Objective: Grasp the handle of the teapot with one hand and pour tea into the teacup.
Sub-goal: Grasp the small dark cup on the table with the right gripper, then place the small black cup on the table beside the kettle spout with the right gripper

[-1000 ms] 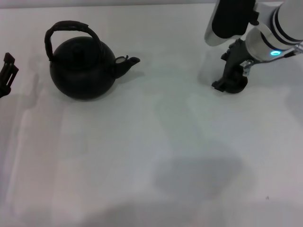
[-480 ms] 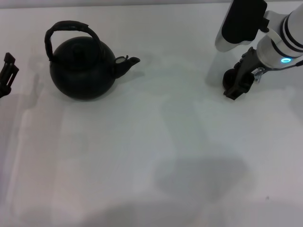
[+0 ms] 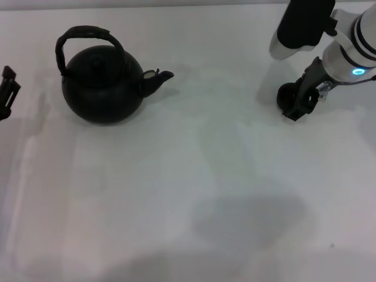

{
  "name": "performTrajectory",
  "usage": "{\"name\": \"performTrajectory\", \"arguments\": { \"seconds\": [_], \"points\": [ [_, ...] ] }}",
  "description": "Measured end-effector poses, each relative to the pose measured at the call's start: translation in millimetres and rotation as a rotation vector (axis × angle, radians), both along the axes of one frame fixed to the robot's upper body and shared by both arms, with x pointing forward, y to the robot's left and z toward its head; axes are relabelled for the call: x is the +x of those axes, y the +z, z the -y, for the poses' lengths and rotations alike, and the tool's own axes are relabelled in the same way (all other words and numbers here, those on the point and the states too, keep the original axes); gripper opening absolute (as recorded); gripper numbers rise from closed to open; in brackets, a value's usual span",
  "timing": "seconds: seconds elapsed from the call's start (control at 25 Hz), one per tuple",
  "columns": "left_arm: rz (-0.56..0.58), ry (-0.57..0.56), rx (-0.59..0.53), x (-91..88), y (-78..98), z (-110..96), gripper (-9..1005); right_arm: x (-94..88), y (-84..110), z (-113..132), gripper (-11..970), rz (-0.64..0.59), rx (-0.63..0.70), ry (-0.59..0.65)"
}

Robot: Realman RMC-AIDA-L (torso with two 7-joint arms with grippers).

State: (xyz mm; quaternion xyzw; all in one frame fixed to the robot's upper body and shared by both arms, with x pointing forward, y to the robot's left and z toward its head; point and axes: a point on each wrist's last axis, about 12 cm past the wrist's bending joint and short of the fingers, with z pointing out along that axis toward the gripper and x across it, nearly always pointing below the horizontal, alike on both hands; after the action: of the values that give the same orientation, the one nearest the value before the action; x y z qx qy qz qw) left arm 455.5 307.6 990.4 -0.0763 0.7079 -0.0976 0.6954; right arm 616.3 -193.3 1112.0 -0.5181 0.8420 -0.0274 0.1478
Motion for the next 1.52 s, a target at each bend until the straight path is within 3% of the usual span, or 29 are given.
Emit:
{"name": "performTrajectory", "arguments": {
  "seconds": [0.32,0.64,0.84,1.52],
  "points": [
    [0.004,0.031,-0.010,-1.6,0.1,-3,890,-2.3,12.9,-22,728,0.013,0.028,0.062],
    [0.008,0.027,-0.008,1.0,1.1,-3,890,-22.3,16.9,-93,728,-0.010,0.060,0.316],
    [0.009,0.026,-0.009,1.0,1.3,-3,890,-33.9,15.3,-119,729,-0.022,0.048,0.416],
    [0.012,0.025,-0.008,2.0,1.8,-2,890,-44.5,0.2,-118,729,-0.063,0.010,0.429]
  ]
}}
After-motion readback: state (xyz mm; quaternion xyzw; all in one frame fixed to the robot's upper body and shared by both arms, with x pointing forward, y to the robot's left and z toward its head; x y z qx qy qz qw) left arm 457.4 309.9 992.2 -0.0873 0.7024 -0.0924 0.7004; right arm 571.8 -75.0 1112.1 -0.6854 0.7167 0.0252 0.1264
